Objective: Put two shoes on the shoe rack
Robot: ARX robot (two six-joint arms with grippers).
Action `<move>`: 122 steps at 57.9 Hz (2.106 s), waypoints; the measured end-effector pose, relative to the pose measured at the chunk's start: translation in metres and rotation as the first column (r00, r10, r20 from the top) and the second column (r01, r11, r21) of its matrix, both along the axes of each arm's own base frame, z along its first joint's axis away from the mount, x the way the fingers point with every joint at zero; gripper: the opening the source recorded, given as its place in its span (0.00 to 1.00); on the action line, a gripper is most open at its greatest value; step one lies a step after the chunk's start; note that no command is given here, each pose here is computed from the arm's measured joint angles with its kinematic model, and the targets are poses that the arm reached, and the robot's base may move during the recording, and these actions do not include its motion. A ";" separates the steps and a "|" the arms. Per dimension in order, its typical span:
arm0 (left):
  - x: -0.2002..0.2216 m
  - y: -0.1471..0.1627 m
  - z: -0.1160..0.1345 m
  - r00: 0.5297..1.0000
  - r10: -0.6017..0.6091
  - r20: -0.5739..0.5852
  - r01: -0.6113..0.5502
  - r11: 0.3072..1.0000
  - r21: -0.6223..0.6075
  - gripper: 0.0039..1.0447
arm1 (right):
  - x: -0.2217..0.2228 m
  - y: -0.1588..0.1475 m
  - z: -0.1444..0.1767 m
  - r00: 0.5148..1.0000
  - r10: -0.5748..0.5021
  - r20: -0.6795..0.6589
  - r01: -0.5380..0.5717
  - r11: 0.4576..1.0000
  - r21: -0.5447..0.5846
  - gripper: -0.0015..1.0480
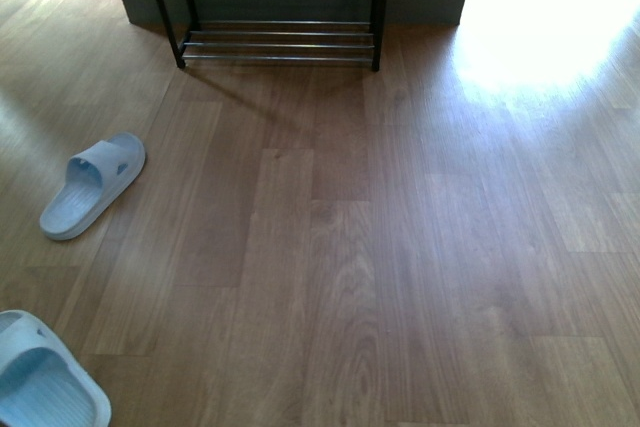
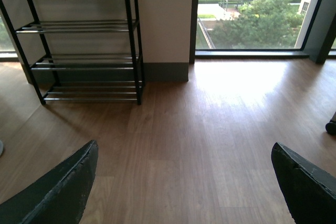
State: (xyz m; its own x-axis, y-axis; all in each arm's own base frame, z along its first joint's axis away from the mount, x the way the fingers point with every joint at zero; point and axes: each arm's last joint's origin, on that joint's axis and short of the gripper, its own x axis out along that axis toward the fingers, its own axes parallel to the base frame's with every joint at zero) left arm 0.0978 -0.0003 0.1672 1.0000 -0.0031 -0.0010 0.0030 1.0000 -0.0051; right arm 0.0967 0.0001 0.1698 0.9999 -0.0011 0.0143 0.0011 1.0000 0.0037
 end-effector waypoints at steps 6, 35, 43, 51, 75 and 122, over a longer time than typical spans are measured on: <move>0.000 0.000 0.000 1.000 0.000 0.000 0.000 1.000 0.000 0.91 | 0.000 0.000 0.000 1.000 0.000 0.000 0.000 1.000 0.000 0.91; 0.000 0.000 0.000 1.000 0.000 0.000 0.000 1.000 0.000 0.91 | 0.000 0.000 0.000 1.000 0.004 -0.001 -0.004 1.000 0.000 0.91; 0.000 0.000 0.000 1.000 0.000 0.000 0.000 1.000 0.000 0.91 | 0.000 0.000 0.000 1.000 0.004 0.000 -0.004 1.000 0.000 0.91; 0.000 0.000 0.000 1.000 0.005 0.000 -0.005 1.000 0.000 0.91 | 0.000 0.000 0.000 1.000 0.007 0.000 -0.007 1.000 0.000 0.91; 0.000 0.000 0.000 1.000 0.003 0.000 -0.003 1.000 0.000 0.91 | 0.000 0.000 0.000 1.000 0.005 0.000 -0.005 1.000 0.000 0.91; 0.000 0.000 0.000 1.000 0.000 0.000 0.000 1.000 0.000 0.91 | 0.000 0.000 0.000 1.000 0.003 0.001 -0.003 1.000 0.000 0.91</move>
State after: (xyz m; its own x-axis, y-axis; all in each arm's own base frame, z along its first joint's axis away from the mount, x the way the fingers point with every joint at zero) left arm 0.0978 -0.0003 0.1672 1.0000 -0.0027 -0.0010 0.0027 1.0000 -0.0048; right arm 0.0966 0.0001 0.1699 0.9999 0.0015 0.0154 -0.0016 1.0000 0.0032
